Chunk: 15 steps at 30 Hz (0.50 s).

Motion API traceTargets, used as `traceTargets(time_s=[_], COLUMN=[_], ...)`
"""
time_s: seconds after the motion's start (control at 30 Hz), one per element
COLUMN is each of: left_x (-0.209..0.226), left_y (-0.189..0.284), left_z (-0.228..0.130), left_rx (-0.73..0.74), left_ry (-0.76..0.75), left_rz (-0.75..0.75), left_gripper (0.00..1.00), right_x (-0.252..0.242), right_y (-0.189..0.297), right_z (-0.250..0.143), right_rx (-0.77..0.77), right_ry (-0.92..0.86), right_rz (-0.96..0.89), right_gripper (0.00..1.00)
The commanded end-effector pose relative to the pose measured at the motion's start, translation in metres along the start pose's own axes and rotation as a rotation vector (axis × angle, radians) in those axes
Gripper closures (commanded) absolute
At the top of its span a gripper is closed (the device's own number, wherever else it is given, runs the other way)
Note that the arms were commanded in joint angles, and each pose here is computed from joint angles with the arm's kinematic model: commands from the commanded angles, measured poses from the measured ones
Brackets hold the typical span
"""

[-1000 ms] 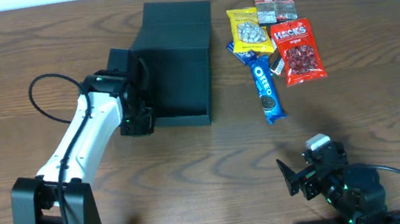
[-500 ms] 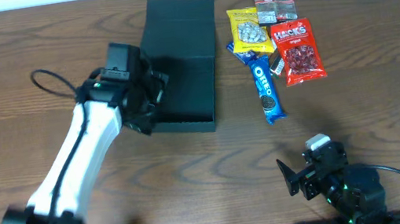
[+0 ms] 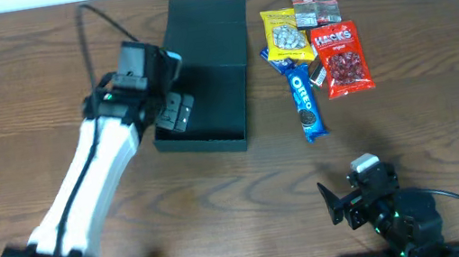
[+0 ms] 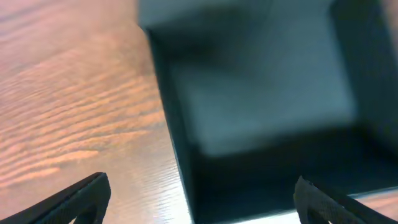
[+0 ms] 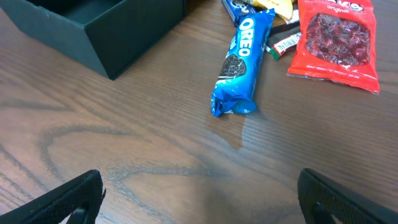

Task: Pack container
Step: 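Push the black box right to the table center with the left gripper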

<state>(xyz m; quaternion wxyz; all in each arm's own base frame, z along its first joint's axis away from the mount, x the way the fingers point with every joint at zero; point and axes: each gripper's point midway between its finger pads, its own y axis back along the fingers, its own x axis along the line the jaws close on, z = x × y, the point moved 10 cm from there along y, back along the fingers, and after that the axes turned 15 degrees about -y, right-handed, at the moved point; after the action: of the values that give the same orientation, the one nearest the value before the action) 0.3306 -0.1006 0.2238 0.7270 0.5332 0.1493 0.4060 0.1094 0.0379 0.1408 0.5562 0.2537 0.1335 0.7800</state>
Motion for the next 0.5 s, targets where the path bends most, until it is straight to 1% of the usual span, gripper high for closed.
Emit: traceTargets(time_s=[0.0, 0.03, 0.07, 0.2, 0.23, 0.27, 0.33, 0.4, 0.43, 0.47], left_x=[0.001, 0.002, 0.001, 0.001, 0.0, 0.0, 0.0, 0.001, 0.003, 0.005], left_y=[-0.031, -0.04, -0.046, -0.066, -0.071, -0.077, -0.087, -0.096, -0.098, -0.099], left_z=[-0.008, -0.009, -0.011, -0.014, -0.015, -0.017, -0.021, -0.026, -0.028, -0.029], left_rx=[0.111, 0.137, 0.153, 0.201, 0.212, 0.224, 0.252, 0.278, 0.287, 0.29], left_ry=[-0.157, -0.157, -0.154, -0.109, -0.097, -0.087, -0.059, -0.013, 0.018, 0.054], left_rz=[0.014, 0.018, 0.016, 0.021, 0.017, 0.012, 0.002, -0.002, 0.003, 0.013], left_gripper=[0.01, 0.07, 0.09, 0.12, 0.15, 0.25, 0.36, 0.51, 0.6, 0.64], right_x=[-0.002, -0.002, -0.002, -0.002, -0.002, -0.002, -0.002, -0.002, -0.002, -0.002], right_y=[0.0, 0.0, 0.0, 0.0, 0.0, 0.0, 0.0, 0.0, 0.0, 0.0], right_z=[0.0, 0.0, 0.0, 0.0, 0.0, 0.0, 0.0, 0.0, 0.0, 0.0], right_rx=[-0.007, -0.007, -0.007, -0.007, -0.007, -0.007, -0.007, -0.007, -0.007, -0.007], right_ry=[-0.023, -0.023, -0.023, -0.023, -0.023, -0.023, -0.023, -0.023, -0.023, -0.023], right_rz=[-0.017, -0.017, -0.017, -0.017, -0.017, -0.017, -0.017, -0.017, -0.017, -0.017], right_gripper=[0.01, 0.01, 0.01, 0.01, 0.01, 0.01, 0.01, 0.01, 0.01, 0.01])
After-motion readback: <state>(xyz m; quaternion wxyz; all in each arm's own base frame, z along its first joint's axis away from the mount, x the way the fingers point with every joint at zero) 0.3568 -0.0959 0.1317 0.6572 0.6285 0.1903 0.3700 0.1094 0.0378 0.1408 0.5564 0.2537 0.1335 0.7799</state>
